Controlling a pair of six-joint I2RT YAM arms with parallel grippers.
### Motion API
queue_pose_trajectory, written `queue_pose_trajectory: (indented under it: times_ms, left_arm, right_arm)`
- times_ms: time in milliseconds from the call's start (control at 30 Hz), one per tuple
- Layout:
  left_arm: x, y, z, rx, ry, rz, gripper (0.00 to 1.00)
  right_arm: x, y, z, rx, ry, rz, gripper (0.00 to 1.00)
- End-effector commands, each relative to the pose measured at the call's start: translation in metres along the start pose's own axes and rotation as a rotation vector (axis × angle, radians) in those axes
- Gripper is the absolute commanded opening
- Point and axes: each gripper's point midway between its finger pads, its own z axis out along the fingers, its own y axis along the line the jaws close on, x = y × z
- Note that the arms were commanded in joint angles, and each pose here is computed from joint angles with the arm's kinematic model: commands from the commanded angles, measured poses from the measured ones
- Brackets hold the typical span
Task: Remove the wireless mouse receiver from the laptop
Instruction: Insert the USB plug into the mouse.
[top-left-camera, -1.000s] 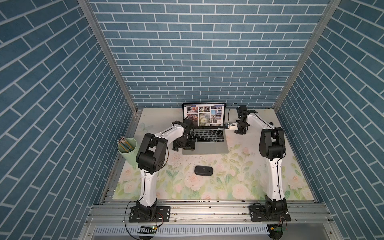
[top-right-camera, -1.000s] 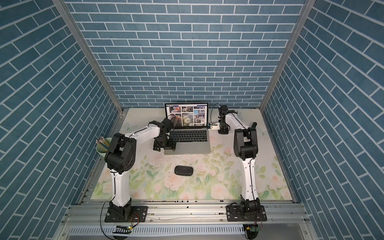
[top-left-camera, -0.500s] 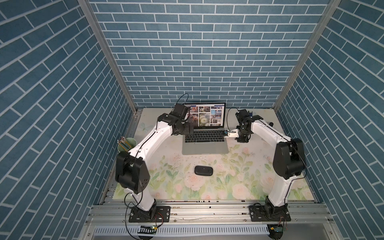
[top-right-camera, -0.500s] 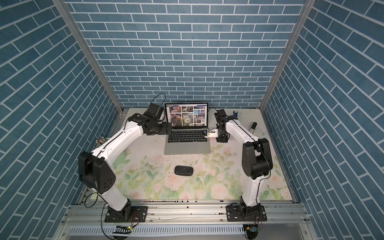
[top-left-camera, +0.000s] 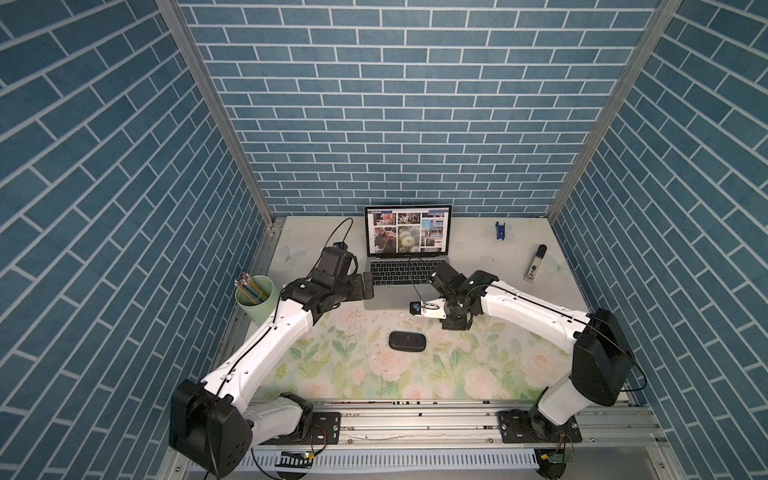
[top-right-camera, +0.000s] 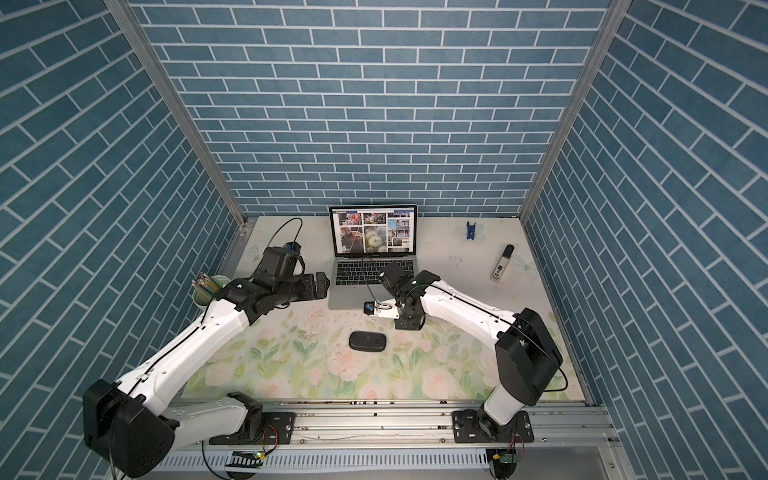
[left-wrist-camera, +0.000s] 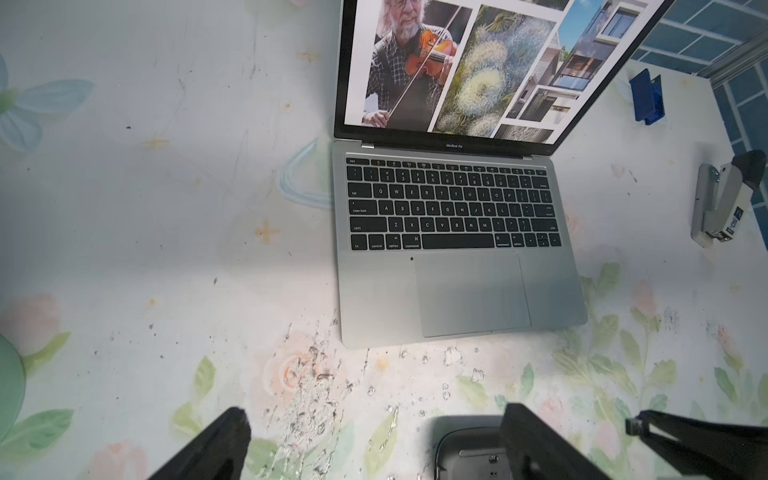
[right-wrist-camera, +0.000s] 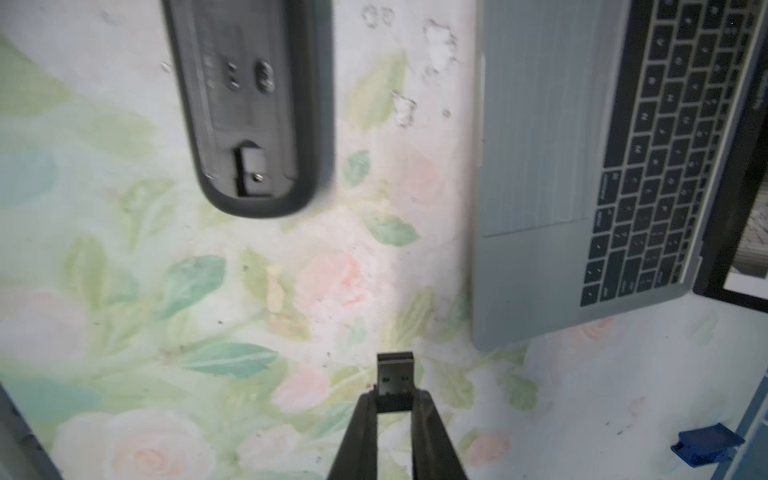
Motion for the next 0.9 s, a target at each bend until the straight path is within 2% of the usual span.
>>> queue_pose_trajectory:
  times_ms: [0, 200, 400, 500, 633, 733, 867]
  left_arm:
    - [-0.008, -0.010, 0.000, 0.055, -0.062, -0.021, 1.00]
    - [0.003, -0.006, 0.006, 0.063, -0.062, 0.047, 1.00]
    - [-0.018, 0.007, -0.009, -0.004, -0.222, 0.128, 1.00]
    - [-0.025, 0.009, -0.013, -0.024, -0.262, 0.181, 1.00]
    - [-0.024, 0.011, -0.006, -0.051, -0.219, 0.203, 1.00]
    - [-0.017, 0.008, 0.006, -0.041, -0.158, 0.217, 1.00]
    - [-0.011, 0.005, 0.013, -0.022, -0.130, 0.220, 1.00]
  right_arm:
    - [-0.015, 0.022, 0.010, -0.021, 0.010, 0.096, 0.00]
    - [-0.037, 0.036, 0.026, -0.056, -0.001, 0.124, 0.00]
    - [-0.045, 0.036, 0.032, -0.078, 0.014, 0.180, 0.00]
    - [-0.047, 0.039, 0.036, -0.095, 0.021, 0.226, 0.00]
    - [-0.053, 0.044, 0.038, -0.108, 0.006, 0.271, 0.00]
    - [-0.055, 0.049, 0.039, -0.116, 0.010, 0.269, 0.00]
    - [-0.053, 0.055, 0.040, -0.124, 0.022, 0.261, 0.00]
